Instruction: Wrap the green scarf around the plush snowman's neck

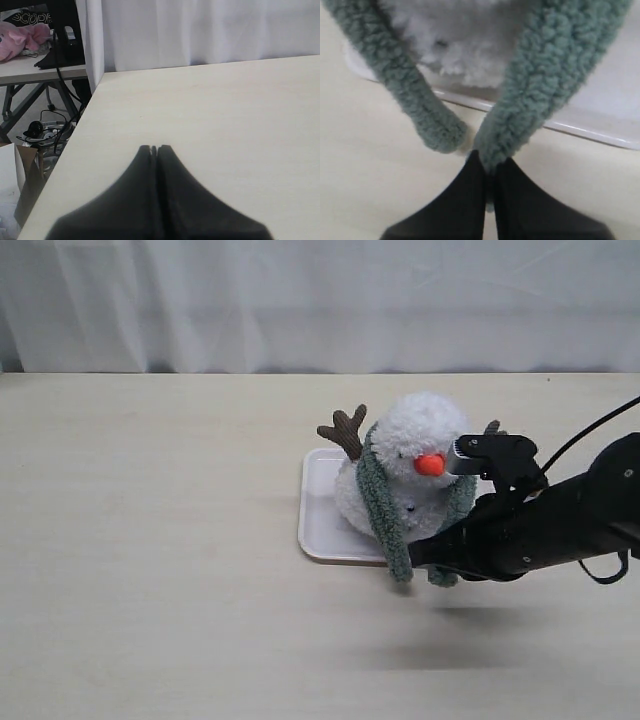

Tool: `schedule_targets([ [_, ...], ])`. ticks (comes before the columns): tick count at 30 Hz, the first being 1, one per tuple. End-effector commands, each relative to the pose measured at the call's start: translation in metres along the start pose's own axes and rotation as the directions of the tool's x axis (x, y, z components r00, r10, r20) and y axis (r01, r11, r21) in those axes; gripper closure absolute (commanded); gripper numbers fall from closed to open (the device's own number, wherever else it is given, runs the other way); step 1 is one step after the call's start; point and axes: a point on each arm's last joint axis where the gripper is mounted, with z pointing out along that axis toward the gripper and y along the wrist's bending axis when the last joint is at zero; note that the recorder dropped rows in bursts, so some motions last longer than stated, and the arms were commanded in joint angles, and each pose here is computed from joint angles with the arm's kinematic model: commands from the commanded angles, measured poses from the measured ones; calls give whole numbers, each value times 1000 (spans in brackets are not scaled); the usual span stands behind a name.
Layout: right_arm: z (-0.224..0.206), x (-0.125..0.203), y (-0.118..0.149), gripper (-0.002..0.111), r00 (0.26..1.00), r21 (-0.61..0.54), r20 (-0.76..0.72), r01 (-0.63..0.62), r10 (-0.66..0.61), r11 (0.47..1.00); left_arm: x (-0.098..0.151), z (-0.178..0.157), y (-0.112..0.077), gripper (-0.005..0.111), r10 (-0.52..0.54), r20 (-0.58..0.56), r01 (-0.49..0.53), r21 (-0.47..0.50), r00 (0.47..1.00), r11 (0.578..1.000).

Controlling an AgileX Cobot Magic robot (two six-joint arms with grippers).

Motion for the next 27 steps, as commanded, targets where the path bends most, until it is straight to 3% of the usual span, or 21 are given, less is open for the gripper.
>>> schedule_targets([
  [1,-3,-3,10,104,998,-111,45,53,-48,992,0,0,0,107,-4,8,4,3,1000,1000],
  [5,0,-6,5,104,997,-69,78,30,-25,997,0,0,0,107,-4,8,4,3,1000,1000],
  [11,34,6,-6,102,1000,-14,-19,13,-13,1000,0,0,0,107,-4,8,4,3,1000,1000],
  [17,36,8,-5,69,999,-27,-39,18,-19,999,0,0,0,107,-4,8,4,3,1000,1000],
  [23,20,4,1,51,997,-63,-10,81,-82,995,0,0,0,107,-4,8,4,3,1000,1000],
  [27,2,-2,7,49,995,-94,37,96,-93,991,0,0,0,107,-4,8,4,3,1000,1000],
])
